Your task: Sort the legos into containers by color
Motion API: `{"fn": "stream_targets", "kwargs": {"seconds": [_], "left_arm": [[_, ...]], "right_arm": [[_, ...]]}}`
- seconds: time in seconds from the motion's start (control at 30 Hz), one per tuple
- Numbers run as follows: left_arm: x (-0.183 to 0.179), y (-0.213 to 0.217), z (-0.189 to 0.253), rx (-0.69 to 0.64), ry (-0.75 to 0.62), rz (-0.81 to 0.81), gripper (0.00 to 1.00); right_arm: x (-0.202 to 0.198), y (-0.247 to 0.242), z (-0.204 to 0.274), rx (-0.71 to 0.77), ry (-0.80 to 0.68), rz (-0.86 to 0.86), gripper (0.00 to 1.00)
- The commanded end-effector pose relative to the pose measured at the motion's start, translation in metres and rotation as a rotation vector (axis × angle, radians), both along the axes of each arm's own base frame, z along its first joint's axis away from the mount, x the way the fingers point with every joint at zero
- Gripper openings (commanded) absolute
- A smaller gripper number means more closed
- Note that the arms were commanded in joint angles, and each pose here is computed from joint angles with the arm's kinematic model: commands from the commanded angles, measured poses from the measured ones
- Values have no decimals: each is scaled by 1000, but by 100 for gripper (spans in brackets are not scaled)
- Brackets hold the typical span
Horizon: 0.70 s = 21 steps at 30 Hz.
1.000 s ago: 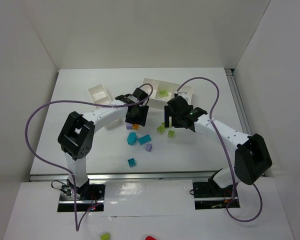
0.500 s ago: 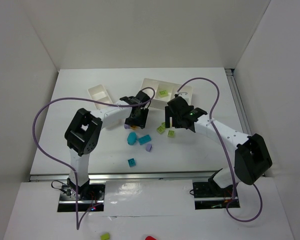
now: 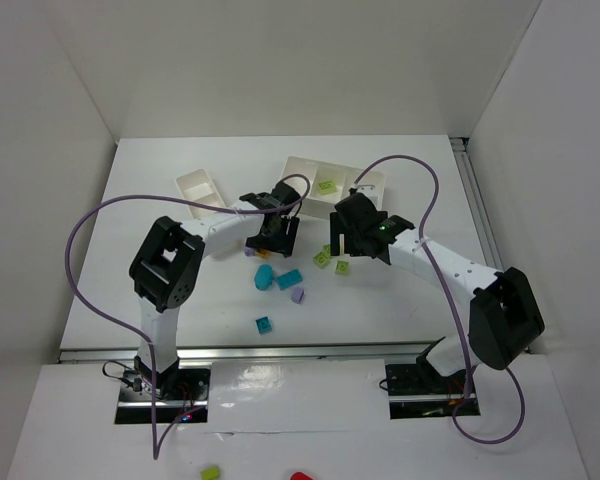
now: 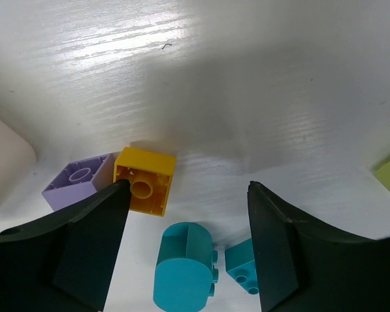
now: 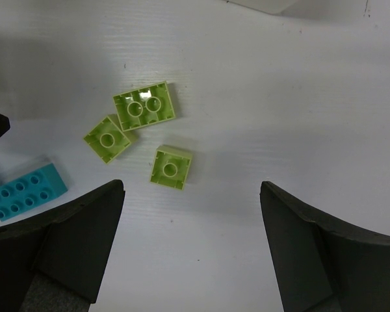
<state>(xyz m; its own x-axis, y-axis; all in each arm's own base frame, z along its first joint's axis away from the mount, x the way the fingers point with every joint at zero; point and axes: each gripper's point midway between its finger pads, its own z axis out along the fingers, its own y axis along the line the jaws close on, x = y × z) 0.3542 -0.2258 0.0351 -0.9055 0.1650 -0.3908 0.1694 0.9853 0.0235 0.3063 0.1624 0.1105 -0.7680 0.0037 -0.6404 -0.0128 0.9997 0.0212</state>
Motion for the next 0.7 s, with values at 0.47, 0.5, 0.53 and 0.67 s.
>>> {"fn": "stream_targets", "kwargs": {"seconds": [0.47, 0.5, 0.53, 0.67], "left_arm": [[-3, -45, 9, -148, 52, -90, 76], [-2, -45, 16, -157, 39, -91, 76], [-1, -49, 22, -160, 15, -97, 76], [12, -42, 52, -144, -79, -71, 77]], "right_arm": [[-3, 0, 3, -5, 5, -8, 92], [-3, 0, 6, 1, -4, -8, 92], [-5, -3, 2, -11, 1, -13, 92], [-5, -3, 2, -11, 1, -13, 92]]}}
